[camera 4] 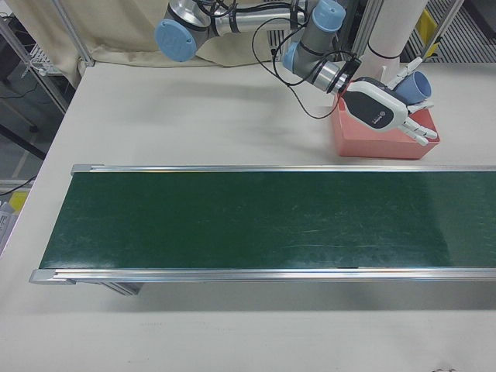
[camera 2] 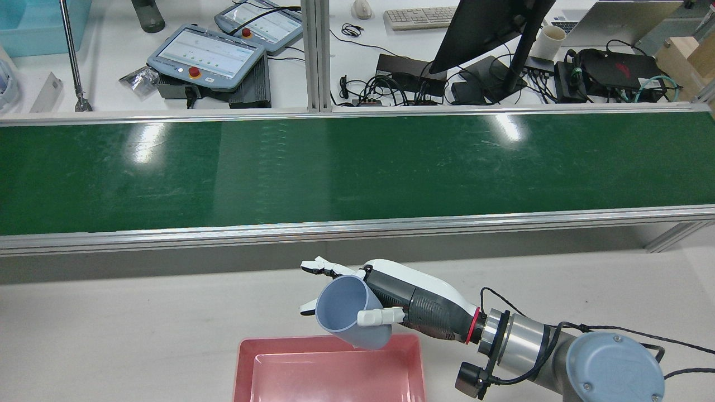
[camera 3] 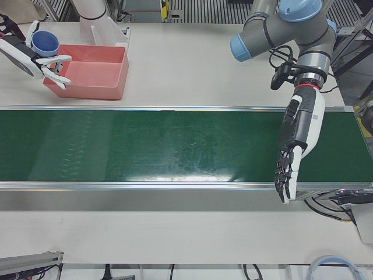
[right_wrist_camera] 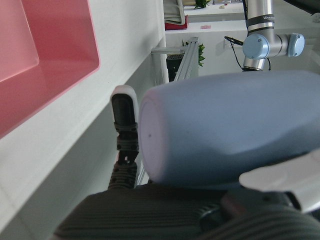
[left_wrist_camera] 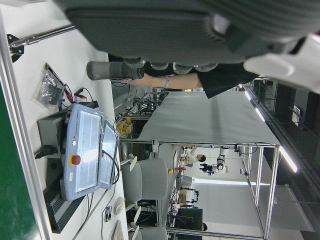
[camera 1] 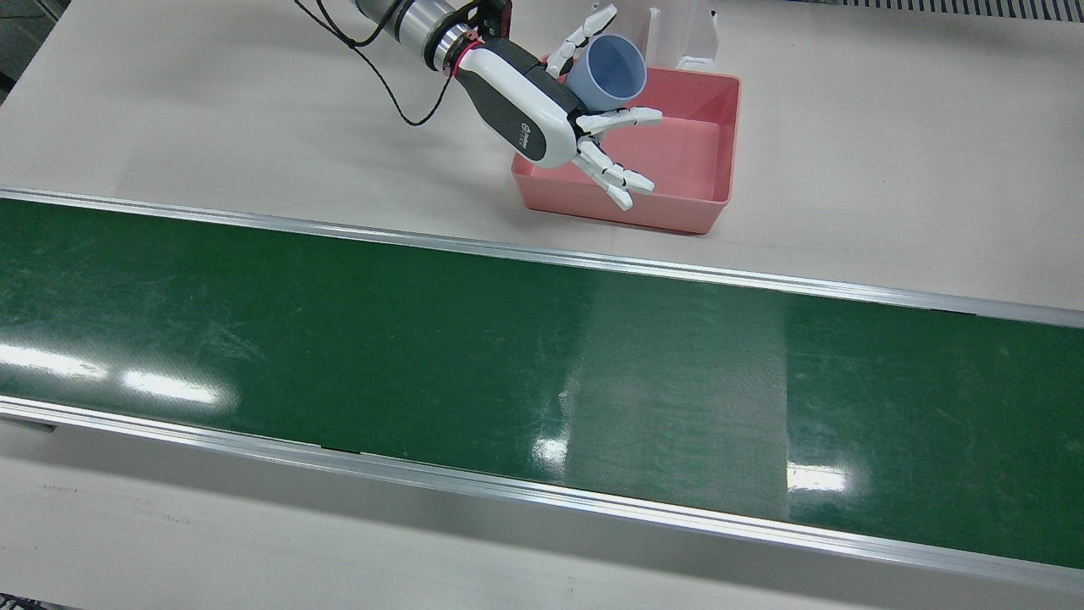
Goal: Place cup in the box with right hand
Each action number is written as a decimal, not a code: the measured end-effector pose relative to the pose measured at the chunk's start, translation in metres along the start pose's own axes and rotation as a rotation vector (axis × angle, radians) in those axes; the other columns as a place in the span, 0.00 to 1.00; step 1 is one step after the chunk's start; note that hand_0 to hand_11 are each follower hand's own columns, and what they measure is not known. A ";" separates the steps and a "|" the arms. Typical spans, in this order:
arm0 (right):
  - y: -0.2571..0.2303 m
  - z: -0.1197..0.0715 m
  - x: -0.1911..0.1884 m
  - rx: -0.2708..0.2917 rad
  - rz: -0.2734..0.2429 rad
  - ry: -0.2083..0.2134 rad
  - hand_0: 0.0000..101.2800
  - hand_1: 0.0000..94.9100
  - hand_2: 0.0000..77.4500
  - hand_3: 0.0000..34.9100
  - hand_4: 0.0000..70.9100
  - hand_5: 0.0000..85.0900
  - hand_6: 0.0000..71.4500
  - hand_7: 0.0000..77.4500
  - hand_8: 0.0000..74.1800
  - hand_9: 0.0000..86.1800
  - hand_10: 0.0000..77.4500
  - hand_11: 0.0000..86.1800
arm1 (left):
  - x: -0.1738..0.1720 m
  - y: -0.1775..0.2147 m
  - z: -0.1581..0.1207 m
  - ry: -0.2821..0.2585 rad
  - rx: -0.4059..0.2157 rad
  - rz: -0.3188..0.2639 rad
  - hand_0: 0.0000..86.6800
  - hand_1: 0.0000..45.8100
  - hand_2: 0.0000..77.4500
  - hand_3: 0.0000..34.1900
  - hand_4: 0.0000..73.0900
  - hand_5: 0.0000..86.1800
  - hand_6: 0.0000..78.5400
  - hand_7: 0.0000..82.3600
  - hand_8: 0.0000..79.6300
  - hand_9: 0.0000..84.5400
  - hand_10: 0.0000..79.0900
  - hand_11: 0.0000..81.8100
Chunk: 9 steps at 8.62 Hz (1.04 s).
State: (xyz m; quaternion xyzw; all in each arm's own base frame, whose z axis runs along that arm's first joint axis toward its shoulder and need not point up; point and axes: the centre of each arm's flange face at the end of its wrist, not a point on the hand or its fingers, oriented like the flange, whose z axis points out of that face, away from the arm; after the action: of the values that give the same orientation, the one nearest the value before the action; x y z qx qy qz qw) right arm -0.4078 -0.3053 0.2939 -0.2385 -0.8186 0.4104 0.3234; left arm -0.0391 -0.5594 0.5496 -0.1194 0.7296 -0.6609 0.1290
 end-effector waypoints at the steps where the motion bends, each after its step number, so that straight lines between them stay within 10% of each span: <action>1: 0.000 0.000 -0.001 0.002 0.000 -0.007 0.00 0.00 0.01 0.00 0.49 0.00 0.02 0.25 0.01 0.06 0.56 0.46 | 0.000 0.000 0.000 0.000 0.000 0.000 0.00 0.01 0.02 0.00 0.01 0.01 0.01 0.01 0.00 0.00 0.00 0.00; 2: 0.000 0.000 -0.001 0.003 0.001 -0.010 0.00 0.00 0.01 0.00 0.49 0.00 0.02 0.23 0.01 0.08 0.56 0.46 | 0.000 0.000 0.000 0.000 0.000 0.000 0.00 0.01 0.02 0.00 0.01 0.01 0.01 0.01 0.00 0.00 0.00 0.00; 5: 0.002 0.000 -0.002 0.001 0.003 -0.014 0.04 0.03 0.04 0.00 0.48 0.01 0.02 0.23 0.00 0.09 0.03 0.01 | 0.000 0.000 0.000 0.000 0.000 0.000 0.00 0.01 0.02 0.00 0.01 0.00 0.01 0.01 0.00 0.00 0.00 0.00; 9: 0.005 -0.003 -0.018 0.003 0.014 -0.064 0.07 0.01 0.02 0.00 0.49 0.01 0.05 0.28 0.04 0.11 0.01 0.01 | 0.000 0.000 0.000 0.001 0.000 0.000 0.00 0.01 0.02 0.00 0.01 0.01 0.01 0.01 0.00 0.00 0.00 0.00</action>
State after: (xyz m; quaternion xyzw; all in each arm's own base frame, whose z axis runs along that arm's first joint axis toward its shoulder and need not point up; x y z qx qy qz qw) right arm -0.3928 -0.3135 0.2852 -0.2303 -0.8262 0.4213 0.2946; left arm -0.0392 -0.5595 0.5496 -0.1192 0.7298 -0.6607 0.1287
